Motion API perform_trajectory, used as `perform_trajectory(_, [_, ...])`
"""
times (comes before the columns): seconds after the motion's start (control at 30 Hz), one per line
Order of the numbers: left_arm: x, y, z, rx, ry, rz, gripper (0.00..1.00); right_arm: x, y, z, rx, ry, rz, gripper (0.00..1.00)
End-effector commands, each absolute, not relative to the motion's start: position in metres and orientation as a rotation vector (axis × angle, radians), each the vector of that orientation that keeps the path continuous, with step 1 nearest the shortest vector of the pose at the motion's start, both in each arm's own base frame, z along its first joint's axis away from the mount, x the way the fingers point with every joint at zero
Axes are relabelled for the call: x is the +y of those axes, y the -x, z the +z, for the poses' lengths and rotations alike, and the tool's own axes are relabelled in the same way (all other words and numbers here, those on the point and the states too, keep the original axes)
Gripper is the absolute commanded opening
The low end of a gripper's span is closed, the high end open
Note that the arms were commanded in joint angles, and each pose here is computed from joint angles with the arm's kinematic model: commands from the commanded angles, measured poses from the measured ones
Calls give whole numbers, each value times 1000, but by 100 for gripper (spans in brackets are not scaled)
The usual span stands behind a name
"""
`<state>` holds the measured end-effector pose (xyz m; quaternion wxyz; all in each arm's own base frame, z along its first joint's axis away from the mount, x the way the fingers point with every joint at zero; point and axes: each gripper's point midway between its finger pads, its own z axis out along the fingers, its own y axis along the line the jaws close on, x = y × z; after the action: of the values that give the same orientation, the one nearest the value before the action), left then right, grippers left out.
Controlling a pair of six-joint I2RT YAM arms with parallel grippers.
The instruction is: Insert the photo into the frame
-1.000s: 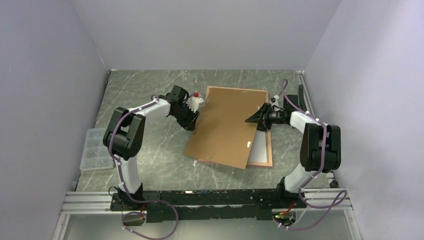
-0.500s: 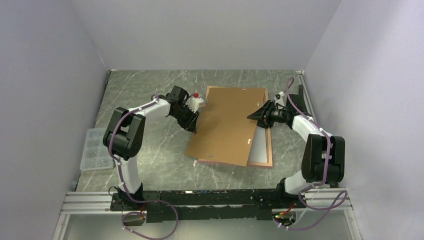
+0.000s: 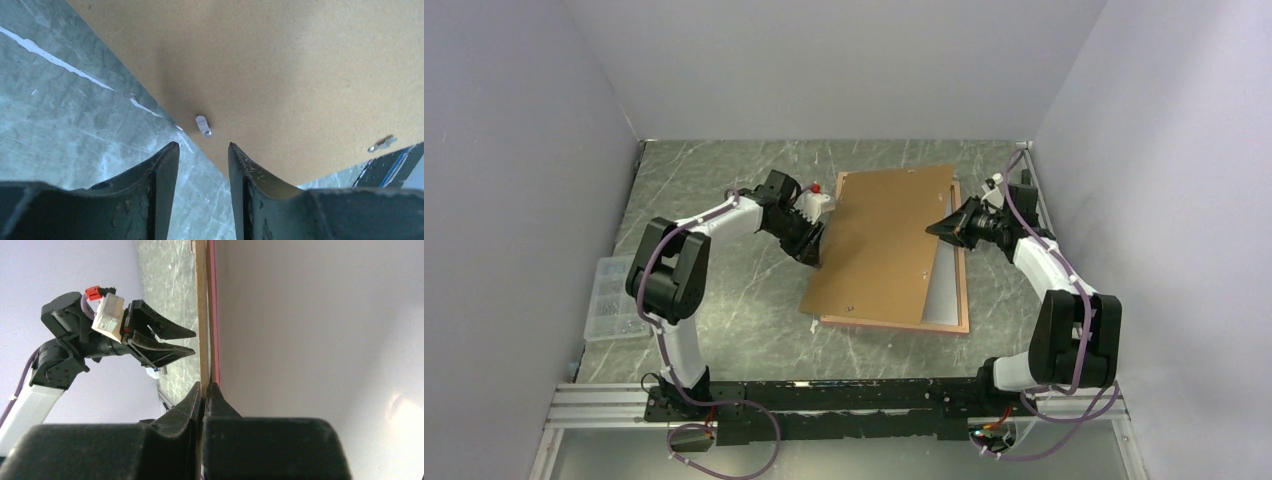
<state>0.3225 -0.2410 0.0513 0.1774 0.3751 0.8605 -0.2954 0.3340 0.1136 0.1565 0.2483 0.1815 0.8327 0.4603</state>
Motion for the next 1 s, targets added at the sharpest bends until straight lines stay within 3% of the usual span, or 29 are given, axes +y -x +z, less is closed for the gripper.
perform_trajectory(0.0, [-244, -330, 102, 2339, -1053, -824, 54, 104, -348, 191, 2185, -389, 1307, 0])
perform_trajectory(0.07, [-233, -341, 114, 2333, -1013, -748, 64, 95, -349, 209, 2156, -356, 1343, 0])
perform_trajectory(0.13, [-219, -360, 119, 2332, -945, -624, 67, 84, -350, 227, 2122, -316, 1340, 0])
perform_trajectory(0.27, [-206, -369, 108, 2350, -939, -540, 67, 77, -346, 254, 2067, -228, 1407, 0])
perform_trajectory(0.6, [-211, -367, 91, 2383, -982, -554, 61, 61, -348, 254, 2122, -145, 1327, 0])
perform_trajectory(0.97, [-214, -360, 92, 2364, -1019, -533, 58, 57, -356, 221, 2177, -204, 1332, 0])
